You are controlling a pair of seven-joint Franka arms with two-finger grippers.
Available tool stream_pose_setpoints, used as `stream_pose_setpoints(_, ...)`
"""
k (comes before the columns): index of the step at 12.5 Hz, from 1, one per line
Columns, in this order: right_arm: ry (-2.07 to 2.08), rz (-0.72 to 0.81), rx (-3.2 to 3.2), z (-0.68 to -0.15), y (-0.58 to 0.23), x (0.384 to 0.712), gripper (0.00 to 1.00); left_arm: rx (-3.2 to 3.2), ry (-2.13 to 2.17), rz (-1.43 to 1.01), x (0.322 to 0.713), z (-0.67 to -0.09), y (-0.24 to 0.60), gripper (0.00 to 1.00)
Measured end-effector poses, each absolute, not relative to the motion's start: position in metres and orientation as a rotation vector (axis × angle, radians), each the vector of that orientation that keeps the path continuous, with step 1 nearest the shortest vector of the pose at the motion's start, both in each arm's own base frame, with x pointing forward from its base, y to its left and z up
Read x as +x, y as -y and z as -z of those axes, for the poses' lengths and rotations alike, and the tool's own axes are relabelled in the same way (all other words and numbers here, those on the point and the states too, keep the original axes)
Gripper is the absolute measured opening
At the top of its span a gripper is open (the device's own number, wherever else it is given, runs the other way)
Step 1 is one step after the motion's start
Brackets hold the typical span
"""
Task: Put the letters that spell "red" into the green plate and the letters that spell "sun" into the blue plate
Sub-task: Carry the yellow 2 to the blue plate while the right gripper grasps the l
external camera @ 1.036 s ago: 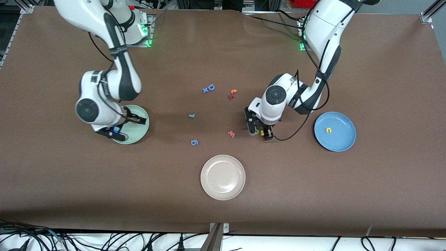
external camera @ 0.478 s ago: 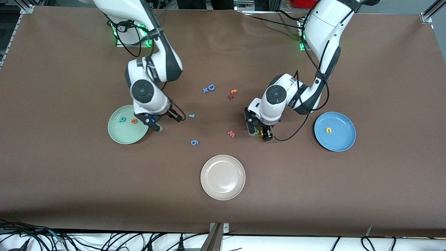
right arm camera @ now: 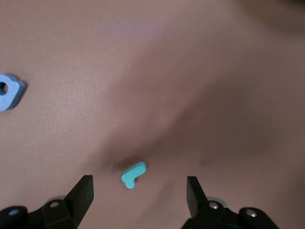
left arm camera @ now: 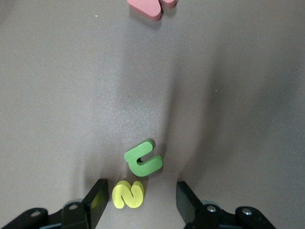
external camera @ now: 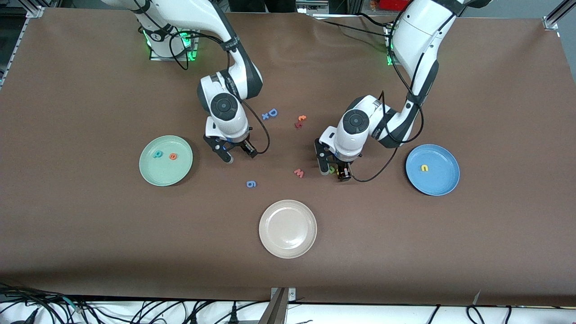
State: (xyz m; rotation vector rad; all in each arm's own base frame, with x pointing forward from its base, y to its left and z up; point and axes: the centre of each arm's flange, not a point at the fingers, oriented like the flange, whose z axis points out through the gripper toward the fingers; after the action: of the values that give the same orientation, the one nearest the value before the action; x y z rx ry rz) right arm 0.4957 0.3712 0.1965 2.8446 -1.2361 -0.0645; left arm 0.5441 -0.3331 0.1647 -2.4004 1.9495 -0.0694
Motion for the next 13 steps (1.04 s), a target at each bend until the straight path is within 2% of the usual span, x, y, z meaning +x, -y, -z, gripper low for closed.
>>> stream_pose_setpoints(1, 1.252, 0.06, 2.841, -0.191, -0.373, 0.494, 0.8, -2.4, -1.949, 0.079, 0.545, -0.165, 0.333, 0.62)
stream_pose_setpoints(2, 1.257, 0.058, 2.839, -0.189, -0.373, 0.494, 0.78, -2.4, -1.949, 0.079, 0.545, -0.165, 0.333, 0.61)
stream_pose_setpoints(3, 1.261, 0.058, 2.837, -0.188, -0.373, 0.494, 0.68, -2.4, -1.948, 0.091, 0.546, -0.166, 0.333, 0.54)
stream_pose_setpoints(5, 1.267, 0.049, 2.842, -0.188, -0.373, 0.495, 0.66, -2.4, -1.943, 0.104, 0.548, -0.168, 0.333, 0.35)
stream_pose_setpoints(9, 1.295, 0.047, 2.841, -0.183, -0.373, 0.496, 0.55, -2.407, -1.935, 0.105, 0.548, -0.168, 0.333, 0.33)
stream_pose_setpoints(13, 1.293, 0.049, 2.835, -0.179, -0.372, 0.495, 0.5, -2.413, -1.929, 0.105, 0.548, -0.169, 0.333, 0.33)
